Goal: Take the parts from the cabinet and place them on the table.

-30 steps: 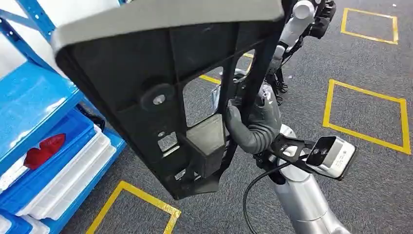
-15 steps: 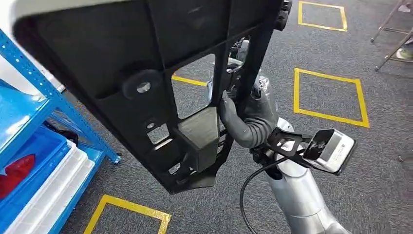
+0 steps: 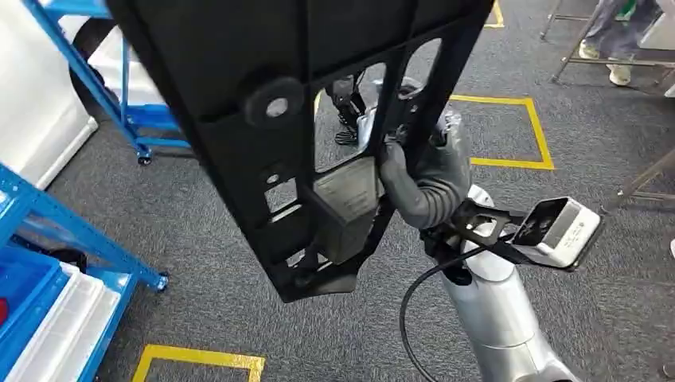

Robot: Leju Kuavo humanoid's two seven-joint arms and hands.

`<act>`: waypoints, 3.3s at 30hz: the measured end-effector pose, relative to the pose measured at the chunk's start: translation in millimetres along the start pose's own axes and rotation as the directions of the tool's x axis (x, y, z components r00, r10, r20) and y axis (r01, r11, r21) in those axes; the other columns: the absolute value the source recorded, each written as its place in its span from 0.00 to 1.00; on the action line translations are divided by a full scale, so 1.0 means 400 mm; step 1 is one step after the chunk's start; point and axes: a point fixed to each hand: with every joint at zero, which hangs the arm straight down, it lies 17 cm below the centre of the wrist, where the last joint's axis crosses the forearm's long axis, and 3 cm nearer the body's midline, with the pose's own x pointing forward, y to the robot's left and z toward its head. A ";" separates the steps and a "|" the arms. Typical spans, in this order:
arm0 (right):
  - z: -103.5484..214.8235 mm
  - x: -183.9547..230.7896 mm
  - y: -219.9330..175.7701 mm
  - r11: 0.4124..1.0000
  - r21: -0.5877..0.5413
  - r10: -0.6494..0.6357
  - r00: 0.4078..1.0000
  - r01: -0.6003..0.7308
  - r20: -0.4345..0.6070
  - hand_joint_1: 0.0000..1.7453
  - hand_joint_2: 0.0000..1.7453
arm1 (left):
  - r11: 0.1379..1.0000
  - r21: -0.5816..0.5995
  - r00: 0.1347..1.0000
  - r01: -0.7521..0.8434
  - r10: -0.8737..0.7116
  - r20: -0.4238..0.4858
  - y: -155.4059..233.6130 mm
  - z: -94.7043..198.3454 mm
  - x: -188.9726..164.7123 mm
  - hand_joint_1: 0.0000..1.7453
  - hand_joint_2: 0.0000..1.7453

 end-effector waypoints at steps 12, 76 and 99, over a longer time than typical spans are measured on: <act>0.022 -0.010 -0.016 1.000 -0.017 0.006 1.000 -0.007 -0.017 1.00 1.00 | 0.994 0.091 0.998 -0.066 0.067 -0.007 0.119 -0.029 0.007 0.00 1.00; 0.070 0.019 -0.018 0.997 -0.023 0.070 0.997 -0.071 -0.032 1.00 1.00 | 0.998 0.030 0.998 -0.052 0.052 -0.023 0.085 -0.020 -0.010 0.00 1.00; 0.066 0.021 -0.035 0.995 -0.035 0.088 0.996 -0.089 -0.029 1.00 1.00 | 1.000 -0.001 1.000 -0.015 0.015 0.000 0.087 -0.029 0.017 0.00 1.00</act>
